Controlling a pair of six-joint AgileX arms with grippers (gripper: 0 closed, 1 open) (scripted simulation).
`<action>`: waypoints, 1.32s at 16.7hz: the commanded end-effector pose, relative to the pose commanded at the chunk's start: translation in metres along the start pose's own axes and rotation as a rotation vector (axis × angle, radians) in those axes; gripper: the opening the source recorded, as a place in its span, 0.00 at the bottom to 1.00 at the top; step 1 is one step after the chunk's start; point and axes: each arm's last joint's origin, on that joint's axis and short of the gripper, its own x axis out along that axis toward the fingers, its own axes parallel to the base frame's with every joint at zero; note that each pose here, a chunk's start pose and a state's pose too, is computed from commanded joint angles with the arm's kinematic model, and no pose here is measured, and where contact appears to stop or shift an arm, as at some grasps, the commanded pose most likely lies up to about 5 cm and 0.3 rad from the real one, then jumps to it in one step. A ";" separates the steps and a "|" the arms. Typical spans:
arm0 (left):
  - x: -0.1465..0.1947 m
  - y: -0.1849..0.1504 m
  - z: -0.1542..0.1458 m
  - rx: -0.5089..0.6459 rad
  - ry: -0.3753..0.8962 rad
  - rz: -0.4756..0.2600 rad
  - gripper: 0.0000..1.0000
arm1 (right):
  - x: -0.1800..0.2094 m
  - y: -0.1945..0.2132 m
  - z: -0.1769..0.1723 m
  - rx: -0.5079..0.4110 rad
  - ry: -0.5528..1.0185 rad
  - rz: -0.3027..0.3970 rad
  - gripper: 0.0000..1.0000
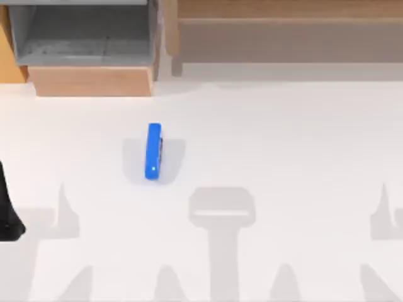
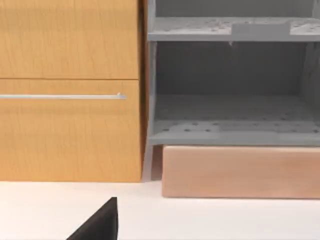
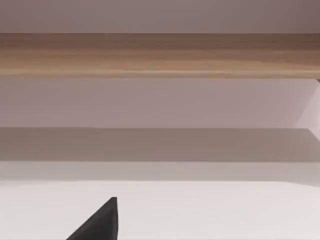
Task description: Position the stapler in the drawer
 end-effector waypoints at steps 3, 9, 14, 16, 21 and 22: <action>0.000 0.000 0.003 0.007 -0.006 -0.003 1.00 | 0.000 0.000 0.000 0.000 0.000 0.000 1.00; 0.015 0.001 0.062 0.200 -0.106 -0.045 1.00 | 0.000 0.000 0.000 0.000 0.000 0.000 1.00; 0.084 0.011 0.112 0.501 -0.126 -0.075 1.00 | 0.000 0.000 0.000 0.000 0.000 0.000 1.00; 0.128 0.021 0.112 0.635 -0.102 -0.090 1.00 | 0.000 0.000 0.000 0.000 0.000 0.000 1.00; 0.229 0.062 0.062 0.956 -0.035 -0.122 1.00 | 0.000 0.000 0.000 0.000 0.000 0.000 1.00; 0.244 0.072 0.047 1.018 -0.027 -0.123 1.00 | 0.000 0.000 0.000 0.000 0.000 0.000 1.00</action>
